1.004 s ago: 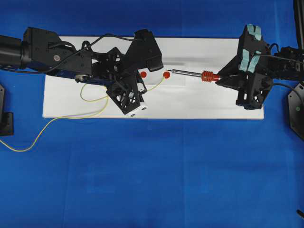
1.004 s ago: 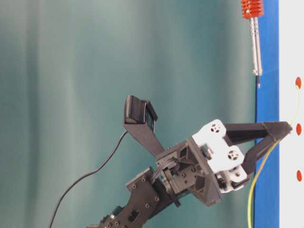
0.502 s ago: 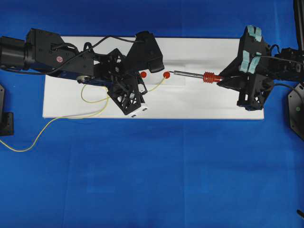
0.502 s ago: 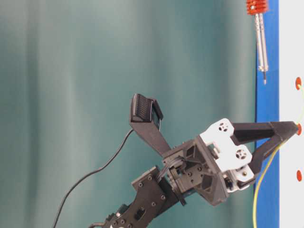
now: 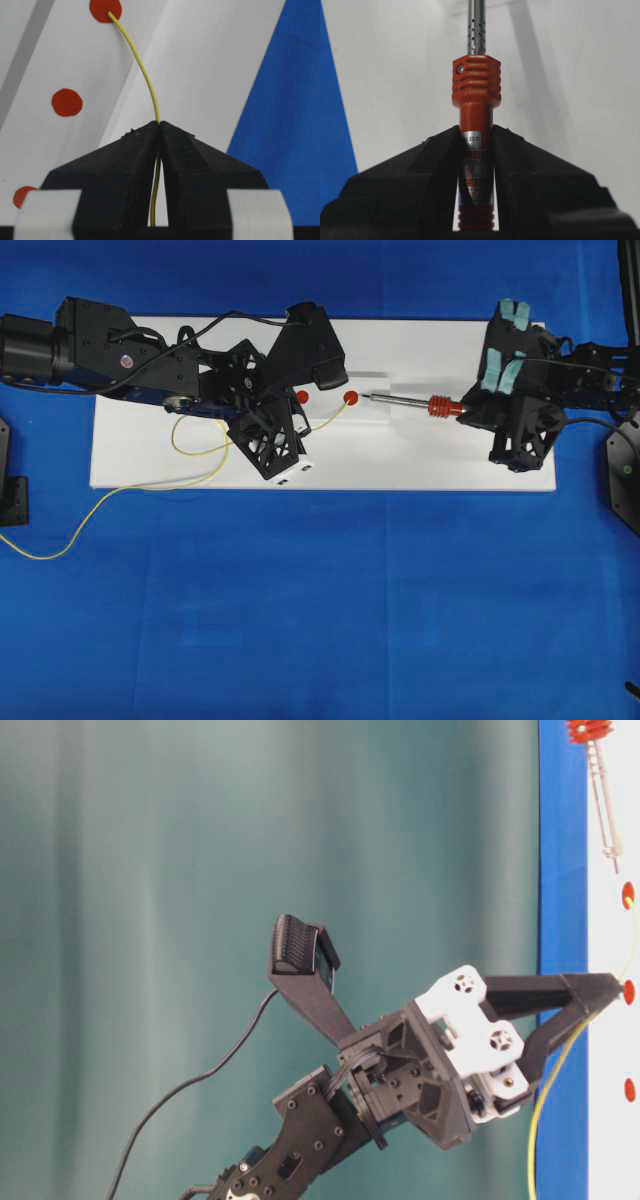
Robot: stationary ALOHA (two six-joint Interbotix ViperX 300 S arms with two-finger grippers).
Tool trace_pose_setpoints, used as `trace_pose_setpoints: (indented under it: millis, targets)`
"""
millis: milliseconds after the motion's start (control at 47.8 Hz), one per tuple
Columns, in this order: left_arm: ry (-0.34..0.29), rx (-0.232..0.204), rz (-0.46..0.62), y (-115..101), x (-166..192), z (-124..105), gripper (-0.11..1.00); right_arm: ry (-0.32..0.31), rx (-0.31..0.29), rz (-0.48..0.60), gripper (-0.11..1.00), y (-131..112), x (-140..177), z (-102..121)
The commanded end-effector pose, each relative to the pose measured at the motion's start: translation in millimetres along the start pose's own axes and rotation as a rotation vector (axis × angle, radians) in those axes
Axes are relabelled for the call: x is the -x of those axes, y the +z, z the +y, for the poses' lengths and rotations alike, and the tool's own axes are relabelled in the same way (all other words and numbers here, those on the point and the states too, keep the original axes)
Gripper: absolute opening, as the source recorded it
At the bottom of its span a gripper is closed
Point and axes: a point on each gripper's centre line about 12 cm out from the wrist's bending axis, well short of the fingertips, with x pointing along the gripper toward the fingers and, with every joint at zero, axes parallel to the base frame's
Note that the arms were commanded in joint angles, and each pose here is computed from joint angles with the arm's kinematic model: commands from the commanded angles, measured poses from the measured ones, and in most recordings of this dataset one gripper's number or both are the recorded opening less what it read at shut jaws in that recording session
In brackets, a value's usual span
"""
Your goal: Touch the tip of the soldering iron to the tip of the solder at the mark.
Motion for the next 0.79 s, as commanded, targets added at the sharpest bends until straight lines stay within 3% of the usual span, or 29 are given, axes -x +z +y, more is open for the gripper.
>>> trace_pose_setpoints:
  millis: [0,774]
  targets:
    - [-0.011,0.003,-0.034,12.5,7.0,-3.6,0.02,0.001,0.002,-0.022,0.06,11.6,-0.8,1.0]
    - [-0.006,0.011,-0.04,15.4,7.4,0.3,0.02,0.001,0.001,0.0,0.06,15.4,-5.7,1.9]
